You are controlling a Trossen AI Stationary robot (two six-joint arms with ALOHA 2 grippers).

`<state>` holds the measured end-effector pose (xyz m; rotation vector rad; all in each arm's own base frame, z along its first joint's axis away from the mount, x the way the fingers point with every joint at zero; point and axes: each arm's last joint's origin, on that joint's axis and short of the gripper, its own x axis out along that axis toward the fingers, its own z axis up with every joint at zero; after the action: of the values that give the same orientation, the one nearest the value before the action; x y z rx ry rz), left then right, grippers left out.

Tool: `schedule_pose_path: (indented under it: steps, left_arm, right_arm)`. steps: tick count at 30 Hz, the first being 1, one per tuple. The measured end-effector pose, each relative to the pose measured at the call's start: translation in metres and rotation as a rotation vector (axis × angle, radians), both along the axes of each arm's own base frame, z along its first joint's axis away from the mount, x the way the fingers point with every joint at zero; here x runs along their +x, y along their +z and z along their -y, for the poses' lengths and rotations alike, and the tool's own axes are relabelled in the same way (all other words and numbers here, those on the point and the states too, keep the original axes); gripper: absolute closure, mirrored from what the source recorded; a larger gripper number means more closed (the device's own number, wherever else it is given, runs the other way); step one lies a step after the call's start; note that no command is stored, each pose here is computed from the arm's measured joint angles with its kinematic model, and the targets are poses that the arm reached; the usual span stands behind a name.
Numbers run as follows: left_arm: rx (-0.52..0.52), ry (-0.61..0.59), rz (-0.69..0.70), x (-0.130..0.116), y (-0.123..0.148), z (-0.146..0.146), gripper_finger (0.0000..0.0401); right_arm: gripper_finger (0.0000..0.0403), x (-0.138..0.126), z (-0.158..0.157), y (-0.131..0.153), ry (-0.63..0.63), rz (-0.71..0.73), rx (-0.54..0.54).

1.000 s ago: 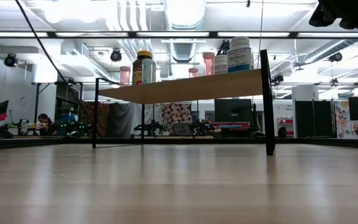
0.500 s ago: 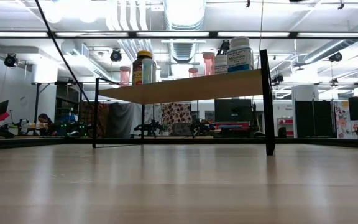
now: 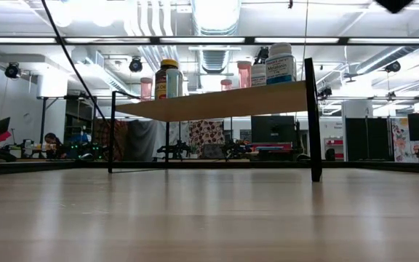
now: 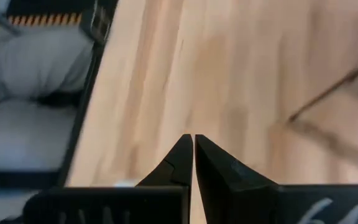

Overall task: Pick and place medicine bottles onto shelf by color
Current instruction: Put the orange pill bottle on the shelf

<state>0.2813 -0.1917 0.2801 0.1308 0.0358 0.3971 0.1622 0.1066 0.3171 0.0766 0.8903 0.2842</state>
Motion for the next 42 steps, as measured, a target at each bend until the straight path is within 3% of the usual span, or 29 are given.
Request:
schedule_pose_path:
  steps: [4, 9, 14, 24, 30, 36, 42]
  left_arm:
    - [-0.001, 0.0, 0.003, 0.0, 0.001, 0.0, 0.0202]
    - [0.014, 0.0, -0.003, 0.0, 0.001, 0.0, 0.0202]
    - [0.046, -0.001, -0.015, 0.0, 0.003, 0.0, 0.0202]
    - [0.04, -0.001, -0.004, 0.001, 0.008, 0.001, 0.0202]
    - [0.052, -0.001, -0.008, 0.001, 0.009, 0.001, 0.0202]
    - [0.072, -0.001, -0.009, 0.0, 0.013, 0.0, 0.0202]
    - [0.072, -0.002, -0.006, 0.0, 0.015, 0.0, 0.0202]
  right_arm:
    - [0.0394, -0.005, -0.021, -0.006, -0.063, -0.223, 0.045]
    - [0.0394, -0.01, -0.043, -0.017, -0.232, -0.452, 0.06]
    - [0.0374, -0.012, -0.068, -0.033, -0.193, -0.608, 0.074]
    - [0.0222, -0.022, -0.094, -0.078, -0.16, -0.72, -0.108]
    - [0.0148, -0.03, -0.108, -0.096, -0.128, -0.683, -0.228]
    - [0.0107, -0.031, -0.113, -0.106, -0.134, -0.644, -0.295]
    - [0.0107, -0.029, -0.113, -0.113, -0.136, -0.593, -0.317]
